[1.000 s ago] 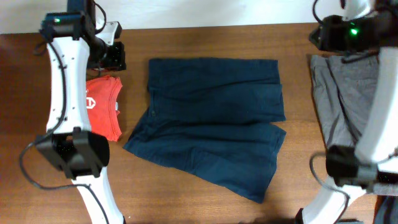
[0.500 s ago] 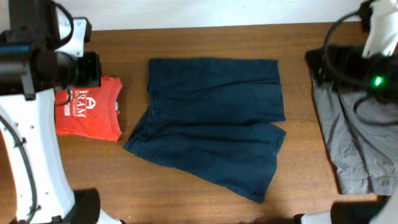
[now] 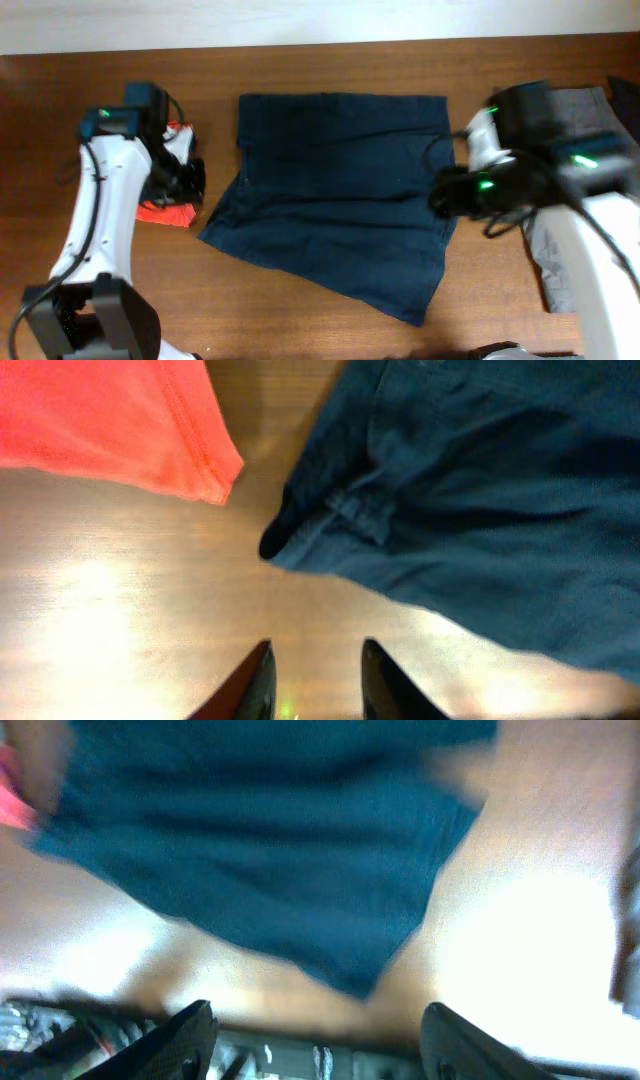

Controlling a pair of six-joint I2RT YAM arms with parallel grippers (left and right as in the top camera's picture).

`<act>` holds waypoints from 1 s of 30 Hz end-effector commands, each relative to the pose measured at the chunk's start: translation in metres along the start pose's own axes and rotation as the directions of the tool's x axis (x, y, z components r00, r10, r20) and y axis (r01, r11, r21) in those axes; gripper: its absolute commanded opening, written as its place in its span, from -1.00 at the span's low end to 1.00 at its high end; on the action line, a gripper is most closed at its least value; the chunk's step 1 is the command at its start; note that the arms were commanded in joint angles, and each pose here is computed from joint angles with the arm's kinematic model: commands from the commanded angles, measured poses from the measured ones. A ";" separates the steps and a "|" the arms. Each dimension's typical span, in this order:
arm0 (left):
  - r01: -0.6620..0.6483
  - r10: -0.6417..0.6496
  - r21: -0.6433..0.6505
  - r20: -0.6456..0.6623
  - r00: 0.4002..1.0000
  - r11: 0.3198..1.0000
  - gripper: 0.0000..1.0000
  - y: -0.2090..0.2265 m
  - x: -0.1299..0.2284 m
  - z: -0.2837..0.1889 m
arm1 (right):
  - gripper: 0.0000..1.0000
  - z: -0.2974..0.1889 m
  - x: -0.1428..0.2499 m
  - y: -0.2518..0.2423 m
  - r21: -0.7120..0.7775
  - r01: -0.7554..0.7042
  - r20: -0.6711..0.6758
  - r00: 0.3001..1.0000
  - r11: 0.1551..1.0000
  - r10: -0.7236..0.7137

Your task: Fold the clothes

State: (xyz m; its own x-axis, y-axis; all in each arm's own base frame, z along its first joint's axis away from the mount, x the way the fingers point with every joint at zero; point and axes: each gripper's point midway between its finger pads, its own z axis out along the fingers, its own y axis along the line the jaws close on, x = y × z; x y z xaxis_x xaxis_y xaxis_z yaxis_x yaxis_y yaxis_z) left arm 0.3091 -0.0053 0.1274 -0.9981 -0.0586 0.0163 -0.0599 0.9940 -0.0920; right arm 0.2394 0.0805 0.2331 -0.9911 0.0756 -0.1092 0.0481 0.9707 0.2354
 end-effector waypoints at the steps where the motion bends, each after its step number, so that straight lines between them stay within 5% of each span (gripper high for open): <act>1: 0.016 -0.014 0.028 -0.062 0.998 0.999 -0.37 -0.002 0.022 0.036 | 0.37 0.061 0.043 -0.002 -0.052 -0.055 -0.235 0.971 0.997 0.041; 10: 0.017 -0.013 0.082 -0.050 0.999 0.996 -0.10 -0.005 0.034 0.093 | 0.42 0.136 0.125 -0.034 0.089 -0.269 -0.480 0.832 0.959 0.278; 17: 0.013 -0.011 0.082 -0.029 1.000 0.997 -0.05 -0.005 0.030 0.096 | 0.17 0.170 0.165 -0.033 0.063 -0.373 -0.564 0.752 0.926 0.341; 25: 0.030 -0.029 0.083 -0.017 0.999 0.996 -0.06 -0.005 0.027 0.096 | 0.05 0.204 0.160 -0.029 -0.053 -0.380 -0.503 0.809 0.923 0.304; 30: 0.030 -0.029 0.083 -0.017 0.999 0.996 -0.06 -0.005 0.027 0.096 | -0.07 0.210 0.161 -0.054 0.087 -0.374 -0.447 0.813 0.923 0.372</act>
State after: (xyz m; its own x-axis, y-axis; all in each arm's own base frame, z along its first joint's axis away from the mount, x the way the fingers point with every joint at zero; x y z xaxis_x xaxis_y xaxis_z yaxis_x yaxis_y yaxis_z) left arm 0.2813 -0.0180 0.0286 -0.9957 -0.0798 0.0477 -0.0864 0.9836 -0.1583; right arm 0.1063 0.1019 0.0064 -0.8494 0.2650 0.4564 0.4127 0.8725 0.2616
